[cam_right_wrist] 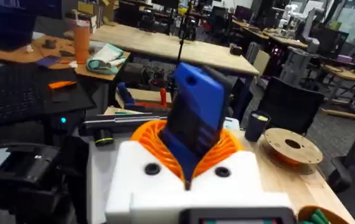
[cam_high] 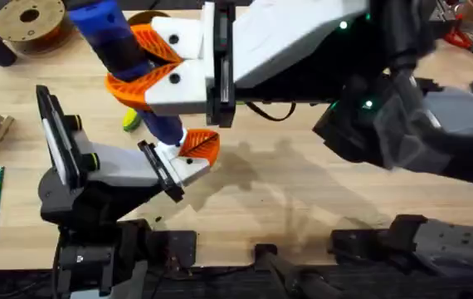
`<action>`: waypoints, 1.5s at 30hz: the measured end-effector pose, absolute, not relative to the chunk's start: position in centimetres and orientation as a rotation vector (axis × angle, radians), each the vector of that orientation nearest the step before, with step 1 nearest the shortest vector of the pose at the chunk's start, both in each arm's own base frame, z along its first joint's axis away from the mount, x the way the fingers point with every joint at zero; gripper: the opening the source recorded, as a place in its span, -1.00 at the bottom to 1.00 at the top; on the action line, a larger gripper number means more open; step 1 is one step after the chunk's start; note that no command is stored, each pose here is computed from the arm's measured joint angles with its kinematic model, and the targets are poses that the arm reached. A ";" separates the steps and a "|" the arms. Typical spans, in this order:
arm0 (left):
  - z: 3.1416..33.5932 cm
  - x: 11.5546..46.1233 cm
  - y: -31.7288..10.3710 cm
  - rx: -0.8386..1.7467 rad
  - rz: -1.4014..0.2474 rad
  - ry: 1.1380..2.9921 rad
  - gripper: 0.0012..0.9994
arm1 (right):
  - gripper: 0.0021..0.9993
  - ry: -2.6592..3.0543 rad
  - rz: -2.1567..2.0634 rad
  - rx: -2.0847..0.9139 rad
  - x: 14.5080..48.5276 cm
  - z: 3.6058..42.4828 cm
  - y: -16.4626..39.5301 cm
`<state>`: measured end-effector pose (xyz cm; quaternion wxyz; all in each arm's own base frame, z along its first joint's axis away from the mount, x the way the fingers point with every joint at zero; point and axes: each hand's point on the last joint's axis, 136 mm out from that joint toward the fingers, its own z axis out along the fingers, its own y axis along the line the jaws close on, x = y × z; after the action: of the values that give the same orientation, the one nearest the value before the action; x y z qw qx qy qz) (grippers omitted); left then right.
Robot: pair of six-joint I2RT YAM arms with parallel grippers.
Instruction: Pick up the gripper from the table and insert it into the empty holder that is missing its gripper. Then pick up a screw, insert it into the mounting hole, and use the screwdriver to tighten it. Finally, clean up the table by picking up the vegetable and placing it into the bucket.
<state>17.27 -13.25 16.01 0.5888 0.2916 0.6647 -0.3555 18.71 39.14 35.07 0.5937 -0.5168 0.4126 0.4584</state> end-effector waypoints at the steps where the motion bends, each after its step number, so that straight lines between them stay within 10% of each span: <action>1: 16.0 17.3 -13.2 0.679 -0.828 1.548 -0.99 | -0.99 0.959 1.065 -1.201 18.7 35.1 39.1; 23: 16.0 17.3 -13.2 0.679 -0.828 1.548 -0.99 | -0.99 0.807 1.033 -1.138 18.7 41.1 38.9; 45: 16.0 17.3 -13.2 0.679 -0.828 1.548 -0.99 | -0.99 1.610 0.415 -1.315 32.8 31.6 25.1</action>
<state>17.28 -13.25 16.01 0.5888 0.2914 0.6648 -0.3556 32.80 25.08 31.58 0.4888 -0.5412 0.6625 0.1710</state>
